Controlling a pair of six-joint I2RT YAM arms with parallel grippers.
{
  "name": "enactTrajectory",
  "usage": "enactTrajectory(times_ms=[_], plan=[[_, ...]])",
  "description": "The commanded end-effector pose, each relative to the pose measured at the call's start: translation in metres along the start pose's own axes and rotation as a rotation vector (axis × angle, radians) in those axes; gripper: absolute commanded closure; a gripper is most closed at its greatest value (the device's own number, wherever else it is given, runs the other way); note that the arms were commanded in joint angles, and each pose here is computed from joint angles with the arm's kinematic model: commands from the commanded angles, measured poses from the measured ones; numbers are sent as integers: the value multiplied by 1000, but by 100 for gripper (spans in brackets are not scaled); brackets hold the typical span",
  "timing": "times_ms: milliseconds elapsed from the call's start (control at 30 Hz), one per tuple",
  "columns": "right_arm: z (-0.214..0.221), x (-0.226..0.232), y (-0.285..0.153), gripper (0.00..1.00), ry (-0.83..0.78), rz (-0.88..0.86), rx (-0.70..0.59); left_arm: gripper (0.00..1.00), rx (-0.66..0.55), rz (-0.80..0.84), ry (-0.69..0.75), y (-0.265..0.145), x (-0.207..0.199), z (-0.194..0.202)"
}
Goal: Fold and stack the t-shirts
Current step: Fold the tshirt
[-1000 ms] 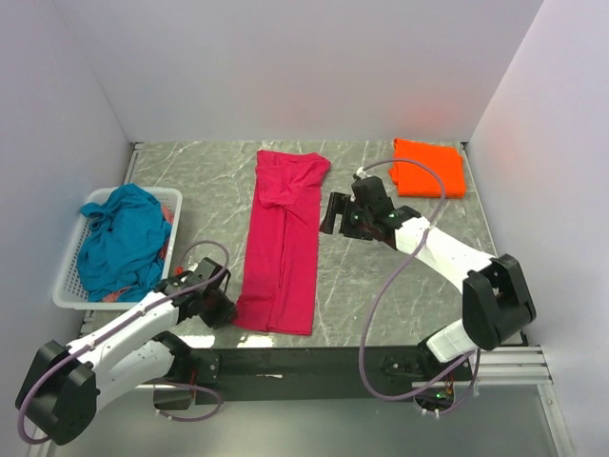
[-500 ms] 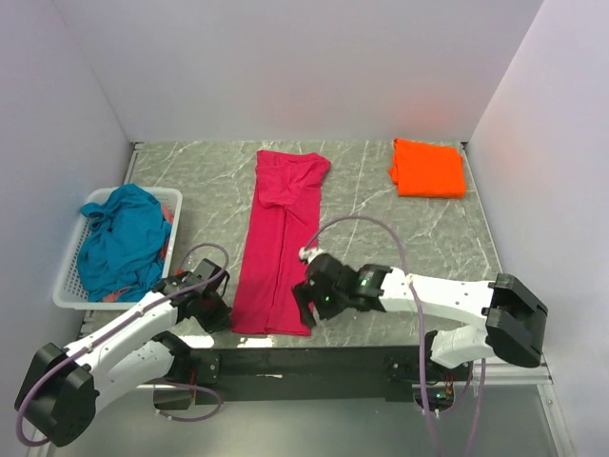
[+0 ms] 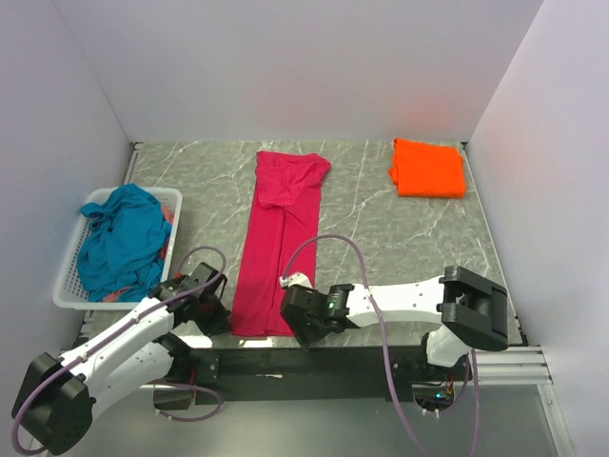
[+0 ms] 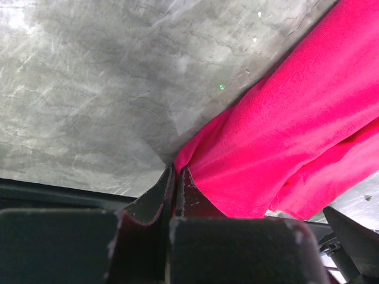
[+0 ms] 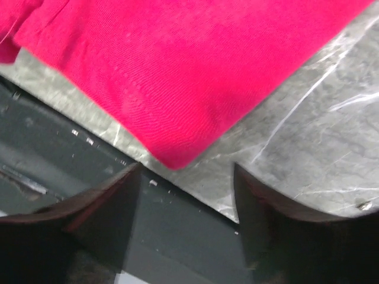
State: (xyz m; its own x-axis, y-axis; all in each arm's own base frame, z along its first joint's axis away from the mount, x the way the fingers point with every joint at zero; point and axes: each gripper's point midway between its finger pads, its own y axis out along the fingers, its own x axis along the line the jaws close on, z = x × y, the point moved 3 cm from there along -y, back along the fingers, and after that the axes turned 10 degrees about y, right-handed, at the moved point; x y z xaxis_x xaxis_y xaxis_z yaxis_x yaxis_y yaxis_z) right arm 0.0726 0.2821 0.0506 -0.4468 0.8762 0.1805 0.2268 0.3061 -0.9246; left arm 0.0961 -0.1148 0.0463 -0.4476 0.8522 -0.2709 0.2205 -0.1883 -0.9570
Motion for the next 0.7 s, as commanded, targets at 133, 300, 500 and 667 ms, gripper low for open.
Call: enactTrajectory(times_ms=[133,300,500,667], plan=[[-20,10,10,42,31,23,-79,99,-25,37,0,-8,-9,-5],[-29,13,8,79,32,35,-112,99,-55,43,16,-13,-16,-12],[-52,9,-9,100,67,53,-211,99,-107,57,35,-27,-31,-26],[-84,-3,-27,100,128,47,-299,99,-251,89,31,-47,-56,-59]])
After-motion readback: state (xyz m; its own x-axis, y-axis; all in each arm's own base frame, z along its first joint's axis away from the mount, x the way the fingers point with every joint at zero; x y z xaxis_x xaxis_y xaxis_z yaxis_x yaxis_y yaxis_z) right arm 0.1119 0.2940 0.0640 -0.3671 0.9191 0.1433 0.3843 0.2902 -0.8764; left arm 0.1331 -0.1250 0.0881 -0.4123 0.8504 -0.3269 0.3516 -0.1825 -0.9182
